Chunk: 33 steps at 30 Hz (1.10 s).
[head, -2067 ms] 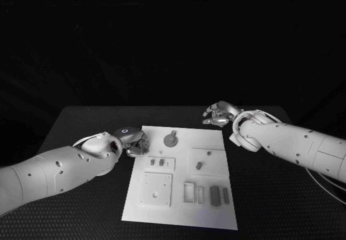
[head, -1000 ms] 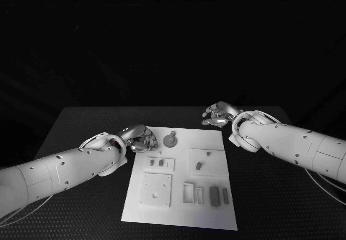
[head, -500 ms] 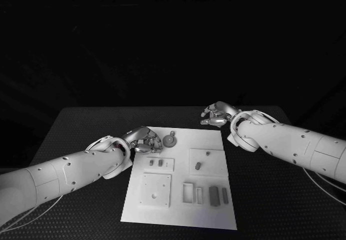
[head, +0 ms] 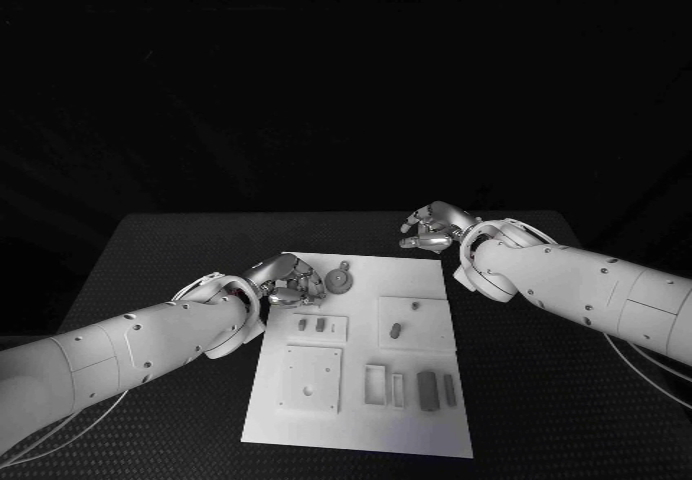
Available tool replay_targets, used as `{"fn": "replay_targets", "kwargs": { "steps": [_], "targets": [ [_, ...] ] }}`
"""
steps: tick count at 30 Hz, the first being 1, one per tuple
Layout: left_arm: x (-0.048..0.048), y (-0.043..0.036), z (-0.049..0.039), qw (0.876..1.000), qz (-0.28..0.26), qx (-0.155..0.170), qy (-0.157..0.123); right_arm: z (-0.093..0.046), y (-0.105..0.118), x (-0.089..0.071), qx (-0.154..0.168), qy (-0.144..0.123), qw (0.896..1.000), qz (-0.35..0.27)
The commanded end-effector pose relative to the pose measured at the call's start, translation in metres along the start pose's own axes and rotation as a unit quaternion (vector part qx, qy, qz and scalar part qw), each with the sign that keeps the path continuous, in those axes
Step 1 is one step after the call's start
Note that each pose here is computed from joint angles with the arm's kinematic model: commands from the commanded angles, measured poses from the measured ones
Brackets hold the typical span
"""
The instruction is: Assemble the parts on the task board
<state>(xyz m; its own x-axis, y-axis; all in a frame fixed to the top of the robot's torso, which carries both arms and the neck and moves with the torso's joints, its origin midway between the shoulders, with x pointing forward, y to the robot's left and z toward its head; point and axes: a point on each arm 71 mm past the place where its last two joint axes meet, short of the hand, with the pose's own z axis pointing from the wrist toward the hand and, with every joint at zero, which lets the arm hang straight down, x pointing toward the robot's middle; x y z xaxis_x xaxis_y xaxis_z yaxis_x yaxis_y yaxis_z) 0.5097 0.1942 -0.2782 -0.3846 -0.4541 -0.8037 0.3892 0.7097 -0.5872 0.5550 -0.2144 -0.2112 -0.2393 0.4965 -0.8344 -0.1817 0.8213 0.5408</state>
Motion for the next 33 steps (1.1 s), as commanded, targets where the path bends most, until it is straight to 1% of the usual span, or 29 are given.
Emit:
{"fn": "replay_targets", "kwargs": {
  "steps": [1,6,12,22,28,33],
  "targets": [
    [0.0038,-0.0009,0.0005,1.0,-0.011,0.004,0.01,0.0001,0.0011,0.0005,-0.006,0.003,1.0,-0.002],
    [0.0061,0.0014,0.0011,1.0,-0.006,-0.006,0.02,0.0001,0.0009,0.0004,-0.006,0.003,1.0,-0.002],
    [0.0083,0.0036,0.0015,0.999,0.025,-0.021,0.034,-0.0001,0.0007,0.0003,-0.005,0.003,1.0,-0.002],
    [0.0097,0.004,0.002,0.997,0.05,-0.03,0.04,-0.0002,0.0005,0.0002,-0.005,0.003,1.0,-0.002],
    [0.0107,0.0032,0.0022,0.997,0.058,-0.03,0.044,-0.0003,0.0002,-0.0001,-0.005,0.002,1.0,-0.002],
    [0.0099,0.0046,0.0015,0.997,0.061,-0.035,0.042,-0.0005,0.0001,-0.0001,-0.005,0.003,1.0,-0.002]
  ]
}}
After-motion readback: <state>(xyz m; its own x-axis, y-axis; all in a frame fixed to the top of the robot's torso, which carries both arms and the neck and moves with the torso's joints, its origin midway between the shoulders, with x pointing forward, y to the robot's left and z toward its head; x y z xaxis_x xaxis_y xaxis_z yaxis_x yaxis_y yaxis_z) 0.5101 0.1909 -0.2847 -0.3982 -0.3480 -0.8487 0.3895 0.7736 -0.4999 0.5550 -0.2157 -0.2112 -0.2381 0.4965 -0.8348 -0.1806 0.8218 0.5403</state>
